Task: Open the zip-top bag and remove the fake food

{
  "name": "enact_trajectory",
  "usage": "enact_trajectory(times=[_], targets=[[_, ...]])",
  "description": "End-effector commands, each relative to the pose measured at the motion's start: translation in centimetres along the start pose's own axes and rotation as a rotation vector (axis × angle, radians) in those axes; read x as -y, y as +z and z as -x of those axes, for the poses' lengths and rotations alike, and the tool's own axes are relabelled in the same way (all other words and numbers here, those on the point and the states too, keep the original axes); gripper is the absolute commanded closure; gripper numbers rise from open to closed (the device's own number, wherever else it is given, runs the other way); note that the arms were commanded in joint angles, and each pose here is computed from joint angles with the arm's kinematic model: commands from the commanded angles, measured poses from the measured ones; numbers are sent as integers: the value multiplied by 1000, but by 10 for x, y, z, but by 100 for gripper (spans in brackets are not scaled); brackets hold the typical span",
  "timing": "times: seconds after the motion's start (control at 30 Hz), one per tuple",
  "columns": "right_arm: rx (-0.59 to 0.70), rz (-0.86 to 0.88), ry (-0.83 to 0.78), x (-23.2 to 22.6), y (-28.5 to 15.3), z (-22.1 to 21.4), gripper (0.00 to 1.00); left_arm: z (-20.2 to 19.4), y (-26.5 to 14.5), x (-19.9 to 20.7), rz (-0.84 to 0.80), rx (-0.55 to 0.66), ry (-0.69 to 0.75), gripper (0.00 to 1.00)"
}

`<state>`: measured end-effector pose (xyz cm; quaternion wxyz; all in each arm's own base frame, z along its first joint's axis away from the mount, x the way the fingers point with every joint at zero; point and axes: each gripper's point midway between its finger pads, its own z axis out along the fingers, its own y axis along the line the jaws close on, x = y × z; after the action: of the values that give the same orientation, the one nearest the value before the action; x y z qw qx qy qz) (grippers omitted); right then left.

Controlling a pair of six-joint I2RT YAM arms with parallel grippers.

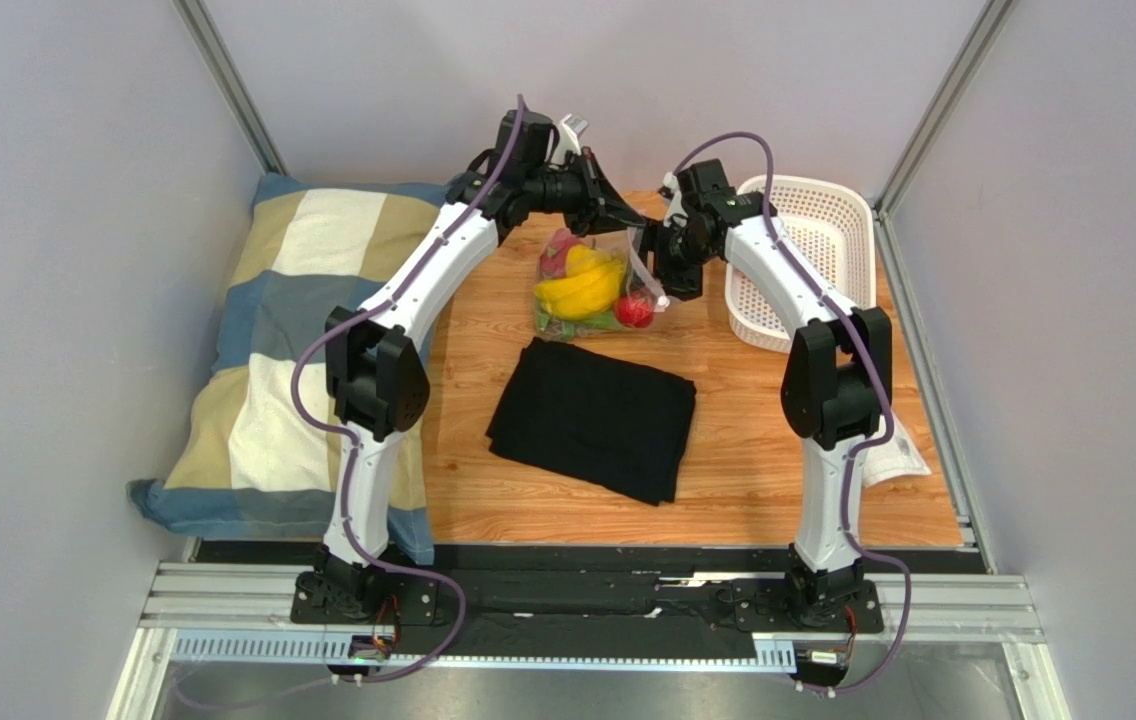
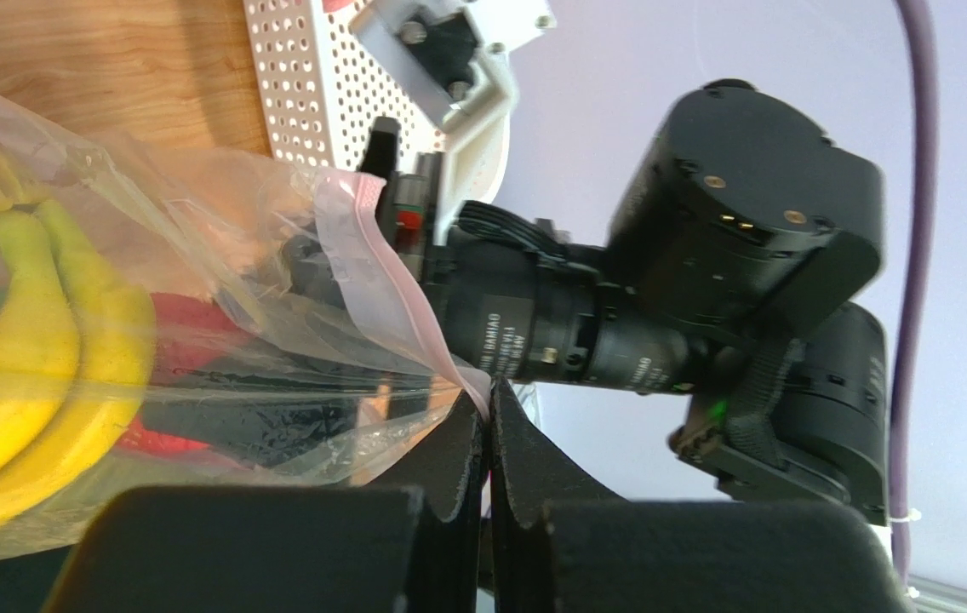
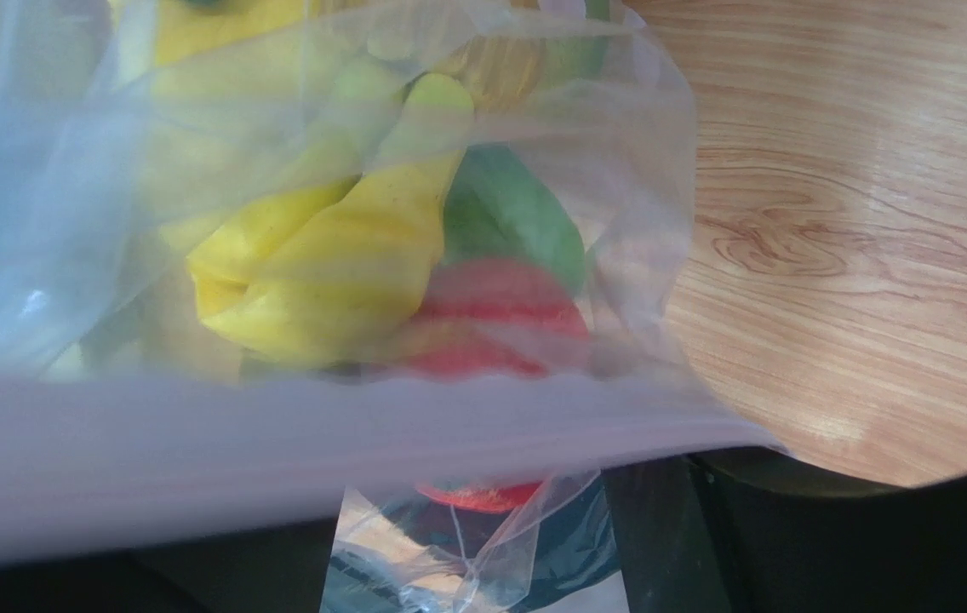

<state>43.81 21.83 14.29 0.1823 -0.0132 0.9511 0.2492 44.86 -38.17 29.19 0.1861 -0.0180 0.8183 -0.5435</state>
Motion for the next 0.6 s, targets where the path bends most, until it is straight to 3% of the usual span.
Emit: enact_trajectory(times=[0.0,0.1,0.17,0.3,0.33,0.43,0.57], targets=[[-30,32,-16,2,23,-14,28,7,-15,46,-95,50,94,100],[-52,35,-12,3,29,-22,28,5,-13,43,-86,44,91,100],[-51,37,-12,2,30,-23,37,4,-11,41,-82,41,89,100],[5,58,-14,-12,11,-8,66,3,-10,35,-67,37,87,100],[44,64,-17,-19,0,4,81,3,-10,35,-62,39,90,100],[153,49,21,-25,-28,33,100,2,-11,32,-48,37,100,100],[256,98,104,-33,-64,65,100,0,-12,26,-23,33,125,100]])
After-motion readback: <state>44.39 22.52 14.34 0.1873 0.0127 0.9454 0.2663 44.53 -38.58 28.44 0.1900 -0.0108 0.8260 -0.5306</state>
